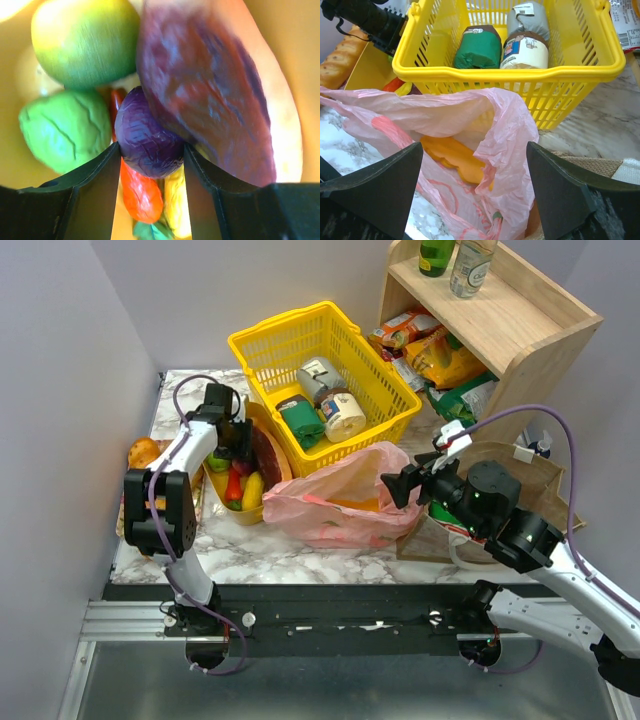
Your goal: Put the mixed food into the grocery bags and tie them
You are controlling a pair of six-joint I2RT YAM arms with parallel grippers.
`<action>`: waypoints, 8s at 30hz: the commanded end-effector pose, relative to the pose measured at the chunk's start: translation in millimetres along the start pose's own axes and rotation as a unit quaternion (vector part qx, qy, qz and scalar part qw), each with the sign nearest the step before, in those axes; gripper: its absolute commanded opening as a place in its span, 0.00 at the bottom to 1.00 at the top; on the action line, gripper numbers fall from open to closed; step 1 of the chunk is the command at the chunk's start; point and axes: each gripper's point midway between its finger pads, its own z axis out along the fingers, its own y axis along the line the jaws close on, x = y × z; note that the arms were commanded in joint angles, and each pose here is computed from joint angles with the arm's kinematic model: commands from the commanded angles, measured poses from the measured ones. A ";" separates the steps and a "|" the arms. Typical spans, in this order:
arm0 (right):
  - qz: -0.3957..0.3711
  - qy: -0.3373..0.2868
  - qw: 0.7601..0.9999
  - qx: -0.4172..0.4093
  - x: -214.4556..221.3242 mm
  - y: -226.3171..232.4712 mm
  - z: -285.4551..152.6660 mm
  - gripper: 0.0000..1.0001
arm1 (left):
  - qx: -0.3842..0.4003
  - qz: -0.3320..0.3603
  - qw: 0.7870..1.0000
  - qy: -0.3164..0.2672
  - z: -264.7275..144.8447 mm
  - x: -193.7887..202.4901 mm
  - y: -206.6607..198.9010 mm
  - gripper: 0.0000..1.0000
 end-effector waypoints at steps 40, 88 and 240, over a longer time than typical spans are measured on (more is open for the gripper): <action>0.044 -0.015 0.997 0.058 -21.3 -23.1 -30.0 0.92 | 0.344 0.304 0.853 -0.248 -260.1 28.2 -326.8 0.13; 0.037 -0.022 0.997 0.058 -14.4 -25.1 -30.4 0.92 | -0.034 -0.035 0.973 -0.227 -151.0 -51.9 2.7 0.80; 0.046 -0.021 0.995 0.083 16.2 -35.0 -27.2 0.91 | 0.038 0.007 0.998 0.043 -27.9 95.8 -35.4 0.60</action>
